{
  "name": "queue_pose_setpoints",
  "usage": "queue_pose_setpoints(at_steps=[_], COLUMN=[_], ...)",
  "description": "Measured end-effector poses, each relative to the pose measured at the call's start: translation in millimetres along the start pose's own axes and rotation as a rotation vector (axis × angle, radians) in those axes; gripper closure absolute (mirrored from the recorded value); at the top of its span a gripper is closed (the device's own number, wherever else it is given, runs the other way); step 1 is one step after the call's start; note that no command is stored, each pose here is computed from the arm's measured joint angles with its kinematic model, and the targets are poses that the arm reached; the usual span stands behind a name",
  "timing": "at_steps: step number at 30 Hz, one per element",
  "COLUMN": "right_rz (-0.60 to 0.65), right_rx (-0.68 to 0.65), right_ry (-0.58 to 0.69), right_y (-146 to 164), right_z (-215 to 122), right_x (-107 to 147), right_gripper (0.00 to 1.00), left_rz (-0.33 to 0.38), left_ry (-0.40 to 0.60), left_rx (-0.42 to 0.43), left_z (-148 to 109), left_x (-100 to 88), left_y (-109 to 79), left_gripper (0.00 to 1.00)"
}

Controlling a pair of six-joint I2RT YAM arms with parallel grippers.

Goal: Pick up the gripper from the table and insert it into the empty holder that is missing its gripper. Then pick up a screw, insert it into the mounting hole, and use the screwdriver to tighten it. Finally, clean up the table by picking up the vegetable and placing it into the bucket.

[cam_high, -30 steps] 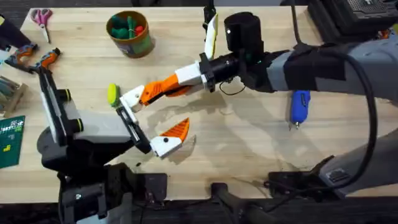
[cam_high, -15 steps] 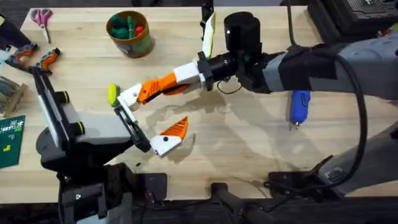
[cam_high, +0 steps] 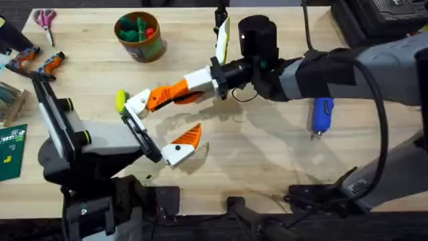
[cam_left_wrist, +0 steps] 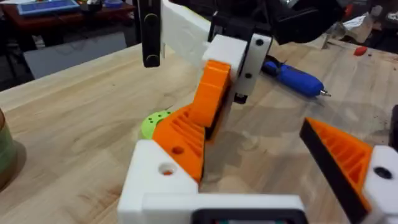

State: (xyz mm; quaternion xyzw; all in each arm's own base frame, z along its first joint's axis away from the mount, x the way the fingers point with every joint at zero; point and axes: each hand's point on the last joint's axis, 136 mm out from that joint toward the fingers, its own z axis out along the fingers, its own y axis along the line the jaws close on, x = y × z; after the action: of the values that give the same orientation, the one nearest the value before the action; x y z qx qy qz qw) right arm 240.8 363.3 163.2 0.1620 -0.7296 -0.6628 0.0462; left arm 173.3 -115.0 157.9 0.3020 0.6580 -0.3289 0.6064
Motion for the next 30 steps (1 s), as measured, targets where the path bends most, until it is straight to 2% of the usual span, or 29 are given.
queue_pose_setpoints(at_steps=[11, 12, 18, 30], right_rz=[0.022, 0.040, 0.065, 0.036], right_rx=[-0.032, -0.033, -0.025, -0.034], right_ry=[0.006, 0.042, 0.038, 0.035], right_y=[5, 6, 2, 4], right_z=[1, 13, 18, 18], right_x=[-3, 7, 7, 6], right_gripper=[0.992, 0.992, 0.992, 0.992], left_rz=[0.008, 0.008, -0.005, -0.005], left_ry=[0.000, -0.001, 0.000, 0.000], left_rx=[-0.002, 0.057, 0.058, 0.057], left_z=[0, 0, 0, 0], left_x=[0.0, 0.0, 0.4, 0.6], left_y=[0.3, -10.3, -10.2, -10.0], left_gripper=[0.014, 0.014, 0.014, 0.014])
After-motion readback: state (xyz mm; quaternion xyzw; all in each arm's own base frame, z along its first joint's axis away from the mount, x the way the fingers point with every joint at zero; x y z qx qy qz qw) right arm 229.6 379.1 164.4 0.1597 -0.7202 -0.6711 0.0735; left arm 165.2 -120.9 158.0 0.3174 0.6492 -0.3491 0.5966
